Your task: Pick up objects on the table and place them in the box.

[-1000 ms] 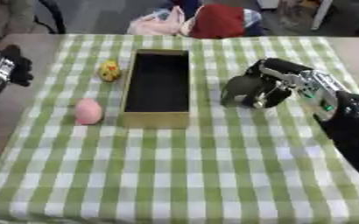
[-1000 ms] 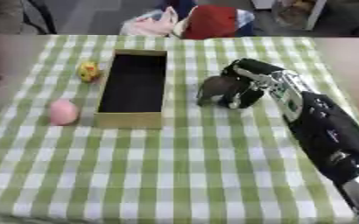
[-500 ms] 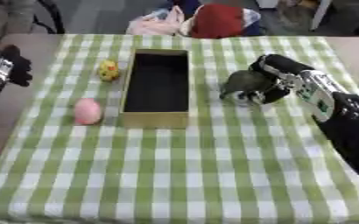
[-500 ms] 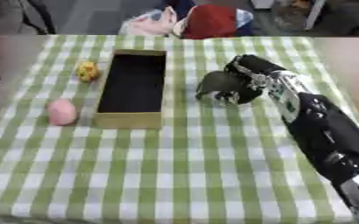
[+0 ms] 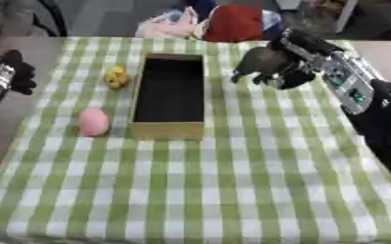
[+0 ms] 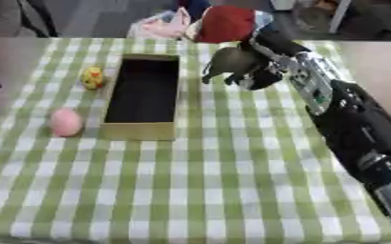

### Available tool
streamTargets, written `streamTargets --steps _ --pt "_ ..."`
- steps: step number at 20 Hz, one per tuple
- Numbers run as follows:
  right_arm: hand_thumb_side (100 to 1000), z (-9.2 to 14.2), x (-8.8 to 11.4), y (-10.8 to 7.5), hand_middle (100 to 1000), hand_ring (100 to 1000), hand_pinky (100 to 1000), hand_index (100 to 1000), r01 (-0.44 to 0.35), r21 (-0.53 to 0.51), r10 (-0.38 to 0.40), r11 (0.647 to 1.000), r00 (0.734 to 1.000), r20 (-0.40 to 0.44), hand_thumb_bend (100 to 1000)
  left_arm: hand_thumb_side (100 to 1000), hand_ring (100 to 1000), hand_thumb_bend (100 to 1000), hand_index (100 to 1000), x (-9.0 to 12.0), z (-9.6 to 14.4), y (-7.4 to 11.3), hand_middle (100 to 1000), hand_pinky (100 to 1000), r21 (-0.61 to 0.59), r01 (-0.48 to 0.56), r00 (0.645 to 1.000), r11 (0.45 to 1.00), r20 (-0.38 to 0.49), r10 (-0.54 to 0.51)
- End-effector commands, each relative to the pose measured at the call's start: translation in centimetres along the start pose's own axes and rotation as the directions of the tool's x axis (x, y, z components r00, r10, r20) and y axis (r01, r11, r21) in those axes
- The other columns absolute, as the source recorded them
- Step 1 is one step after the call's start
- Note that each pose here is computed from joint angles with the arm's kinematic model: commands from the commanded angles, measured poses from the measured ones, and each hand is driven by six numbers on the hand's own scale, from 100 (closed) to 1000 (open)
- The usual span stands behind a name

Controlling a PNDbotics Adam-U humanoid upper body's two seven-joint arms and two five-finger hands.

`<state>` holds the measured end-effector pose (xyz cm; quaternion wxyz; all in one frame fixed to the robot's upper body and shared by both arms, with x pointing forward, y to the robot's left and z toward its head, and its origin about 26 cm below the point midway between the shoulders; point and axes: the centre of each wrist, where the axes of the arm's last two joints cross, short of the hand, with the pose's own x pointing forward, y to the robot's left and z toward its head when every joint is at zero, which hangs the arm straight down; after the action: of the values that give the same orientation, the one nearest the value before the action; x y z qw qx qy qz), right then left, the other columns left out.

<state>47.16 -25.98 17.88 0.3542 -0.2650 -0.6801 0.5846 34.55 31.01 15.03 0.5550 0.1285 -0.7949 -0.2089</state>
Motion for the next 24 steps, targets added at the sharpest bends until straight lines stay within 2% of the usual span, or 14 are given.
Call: streamTargets --steps 1,5,9,15,24 --pt "100 -0.6 0.9 -3.8 264 389 358 469 -0.018 -0.054 0.021 0.998 0.999 0.045 248 811 573 272 624 1.3 -0.5 0.4 538 585 -0.014 0.021 0.999 1.000 0.047 -0.021" --pt "100 -1.6 1.6 -5.0 266 390 359 471 -0.008 -0.073 0.011 0.997 0.999 0.051 248 806 573 272 623 2.3 -1.1 0.0 538 585 -0.040 0.016 0.996 0.999 0.089 -0.013" --pt "100 -2.3 1.2 -5.3 265 391 360 474 0.008 -0.092 -0.007 0.996 1.000 0.014 235 802 573 273 624 3.6 -1.7 -0.8 538 585 -0.074 0.009 0.990 0.997 0.144 0.002" --pt "100 -3.3 0.5 -4.3 269 396 365 477 0.017 -0.098 -0.022 0.995 0.998 -0.054 223 797 572 276 624 5.4 -2.7 -1.7 536 584 -0.111 -0.014 0.977 0.994 0.211 0.037" --pt "100 -4.7 0.5 -2.5 288 412 382 492 -0.021 -0.088 0.011 0.996 0.994 -0.113 239 797 572 278 624 7.0 -3.4 -2.4 536 584 -0.143 -0.031 0.962 0.989 0.266 0.068"
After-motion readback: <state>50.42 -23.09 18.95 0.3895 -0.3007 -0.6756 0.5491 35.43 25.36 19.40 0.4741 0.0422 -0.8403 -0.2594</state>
